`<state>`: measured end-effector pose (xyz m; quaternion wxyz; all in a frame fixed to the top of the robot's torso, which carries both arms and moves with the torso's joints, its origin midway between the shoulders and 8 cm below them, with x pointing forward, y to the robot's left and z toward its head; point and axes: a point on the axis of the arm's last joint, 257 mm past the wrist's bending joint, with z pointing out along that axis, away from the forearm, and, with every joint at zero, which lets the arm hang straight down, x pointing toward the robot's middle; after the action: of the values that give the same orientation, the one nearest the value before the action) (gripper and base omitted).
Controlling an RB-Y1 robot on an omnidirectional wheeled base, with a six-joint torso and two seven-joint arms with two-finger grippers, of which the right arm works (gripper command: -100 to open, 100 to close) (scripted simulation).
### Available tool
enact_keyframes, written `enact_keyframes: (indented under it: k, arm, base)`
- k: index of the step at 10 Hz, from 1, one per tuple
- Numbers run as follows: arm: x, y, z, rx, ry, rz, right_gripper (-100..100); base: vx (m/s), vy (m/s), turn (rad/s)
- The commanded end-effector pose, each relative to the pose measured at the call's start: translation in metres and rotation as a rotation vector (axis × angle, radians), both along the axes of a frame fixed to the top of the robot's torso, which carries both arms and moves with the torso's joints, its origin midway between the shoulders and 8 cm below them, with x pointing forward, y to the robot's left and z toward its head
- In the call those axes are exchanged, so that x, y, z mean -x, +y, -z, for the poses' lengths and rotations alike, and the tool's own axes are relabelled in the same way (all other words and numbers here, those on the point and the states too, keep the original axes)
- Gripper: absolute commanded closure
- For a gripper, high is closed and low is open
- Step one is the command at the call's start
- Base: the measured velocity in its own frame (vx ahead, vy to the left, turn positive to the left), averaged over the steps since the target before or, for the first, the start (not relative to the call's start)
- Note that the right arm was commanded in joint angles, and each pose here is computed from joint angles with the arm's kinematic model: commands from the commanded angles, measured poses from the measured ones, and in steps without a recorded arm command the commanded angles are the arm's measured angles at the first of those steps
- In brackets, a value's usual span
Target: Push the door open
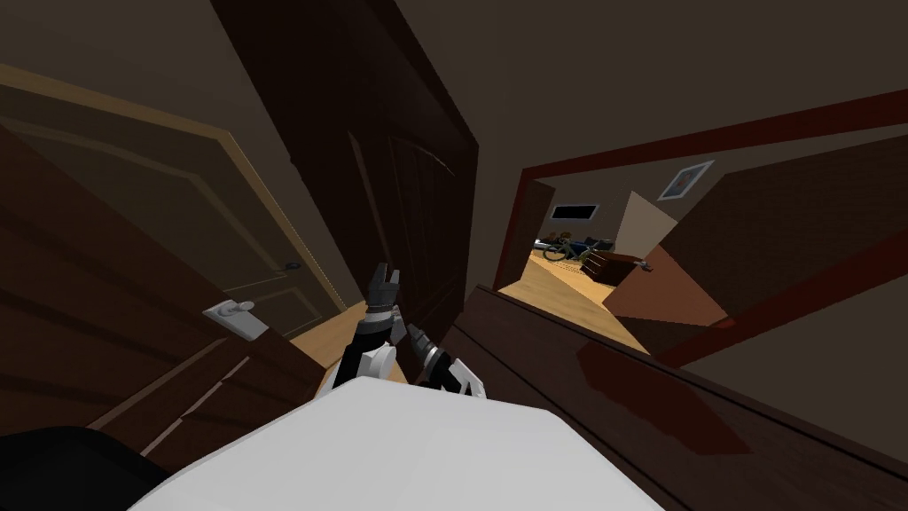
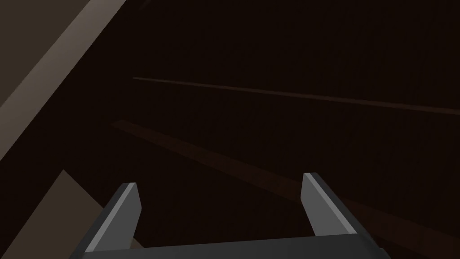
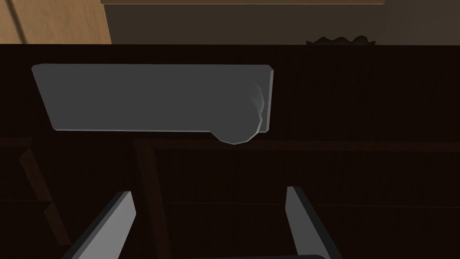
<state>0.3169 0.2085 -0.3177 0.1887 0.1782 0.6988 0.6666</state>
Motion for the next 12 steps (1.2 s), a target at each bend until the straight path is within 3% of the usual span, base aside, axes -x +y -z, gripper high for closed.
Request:
enact_keyframes:
  k: [1, 4, 5, 6, 11, 12]
  arm:
    - [-0.001, 0.001, -0.001, -0.002, -0.001, 0.003, -100]
    - [-0.001, 0.020, -0.019, -0.045, 0.002, 0.004, -100]
    - [-0.001, 0.016, -0.015, -0.034, 0.001, 0.005, -100]
    - [-0.001, 0.016, -0.015, -0.034, 0.001, 0.005, 100]
    - [-0.001, 0.016, -0.015, -0.034, 0.001, 0.005, 100]
    - [-0.005, 0.001, -0.002, -0.004, -0.001, 0.015, -100]
  base:
    - [0.097, 0.220, 0.020]
    - [0.086, 0.187, 0.016]
    - [0.019, 0.069, -0.009]
    - [0.000, -0.010, 0.004]
    - [-0.005, -0.015, 0.001]
    - [-0.038, -0.022, -0.066]
